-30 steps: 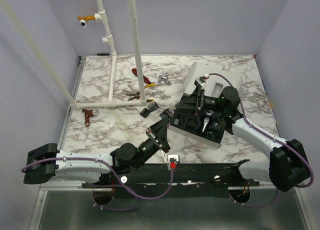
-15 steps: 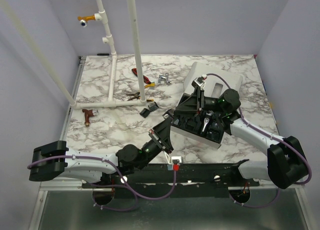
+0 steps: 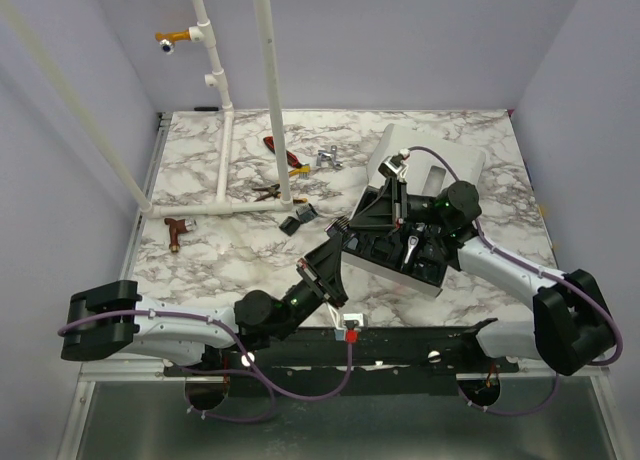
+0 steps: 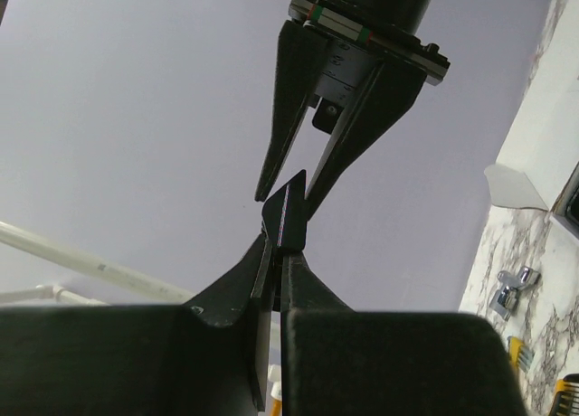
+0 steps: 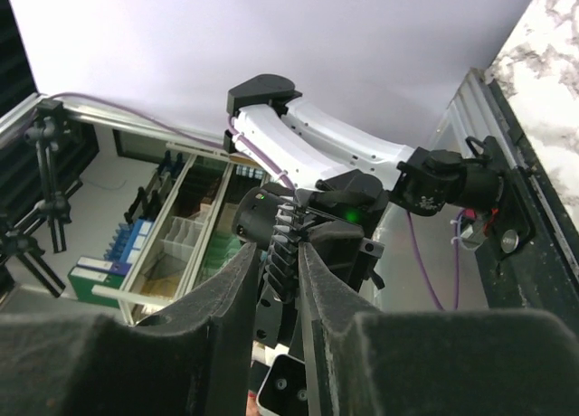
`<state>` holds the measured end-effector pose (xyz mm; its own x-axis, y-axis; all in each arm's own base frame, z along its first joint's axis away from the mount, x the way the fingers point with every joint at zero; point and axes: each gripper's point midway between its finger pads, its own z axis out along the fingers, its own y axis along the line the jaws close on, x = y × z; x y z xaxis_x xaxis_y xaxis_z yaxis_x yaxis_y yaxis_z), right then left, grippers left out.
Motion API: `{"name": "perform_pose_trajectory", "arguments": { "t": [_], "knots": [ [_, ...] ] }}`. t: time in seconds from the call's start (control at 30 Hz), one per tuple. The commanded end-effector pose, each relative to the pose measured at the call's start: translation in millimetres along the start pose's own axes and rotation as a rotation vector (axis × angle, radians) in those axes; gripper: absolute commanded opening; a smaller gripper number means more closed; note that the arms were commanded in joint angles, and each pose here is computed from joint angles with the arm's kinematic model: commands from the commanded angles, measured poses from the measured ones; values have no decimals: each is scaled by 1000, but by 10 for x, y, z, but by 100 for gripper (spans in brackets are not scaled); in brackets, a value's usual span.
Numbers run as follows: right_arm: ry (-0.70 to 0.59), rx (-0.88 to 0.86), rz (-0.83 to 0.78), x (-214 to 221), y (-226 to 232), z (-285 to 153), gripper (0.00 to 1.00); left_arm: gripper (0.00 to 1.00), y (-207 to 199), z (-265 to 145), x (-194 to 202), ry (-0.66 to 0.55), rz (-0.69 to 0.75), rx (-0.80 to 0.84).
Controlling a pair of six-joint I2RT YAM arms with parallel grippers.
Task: Sort the hair-cutting tools
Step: Pick up the haircut tool at the center of the board.
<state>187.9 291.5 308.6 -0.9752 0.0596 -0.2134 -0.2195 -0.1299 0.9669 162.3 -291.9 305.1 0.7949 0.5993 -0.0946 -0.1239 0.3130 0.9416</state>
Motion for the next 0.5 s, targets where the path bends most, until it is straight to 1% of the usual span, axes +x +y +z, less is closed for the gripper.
{"name": "perform_pose_trajectory", "arguments": {
  "t": [0.0,0.3,0.4,0.47],
  "knots": [
    [45,-84,-13,91,162,-19,25,0,180,39,-51,-6,-29,-68],
    [54,-93,-17,110,180,-28,17,0,158,46,-61,-8,-30,-65],
    [54,-92,-11,107,173,-25,10,0,143,54,-70,-10,-30,-63],
    [51,-92,5,97,170,-20,3,0,135,61,-72,-9,-33,-62]
  ]
}}
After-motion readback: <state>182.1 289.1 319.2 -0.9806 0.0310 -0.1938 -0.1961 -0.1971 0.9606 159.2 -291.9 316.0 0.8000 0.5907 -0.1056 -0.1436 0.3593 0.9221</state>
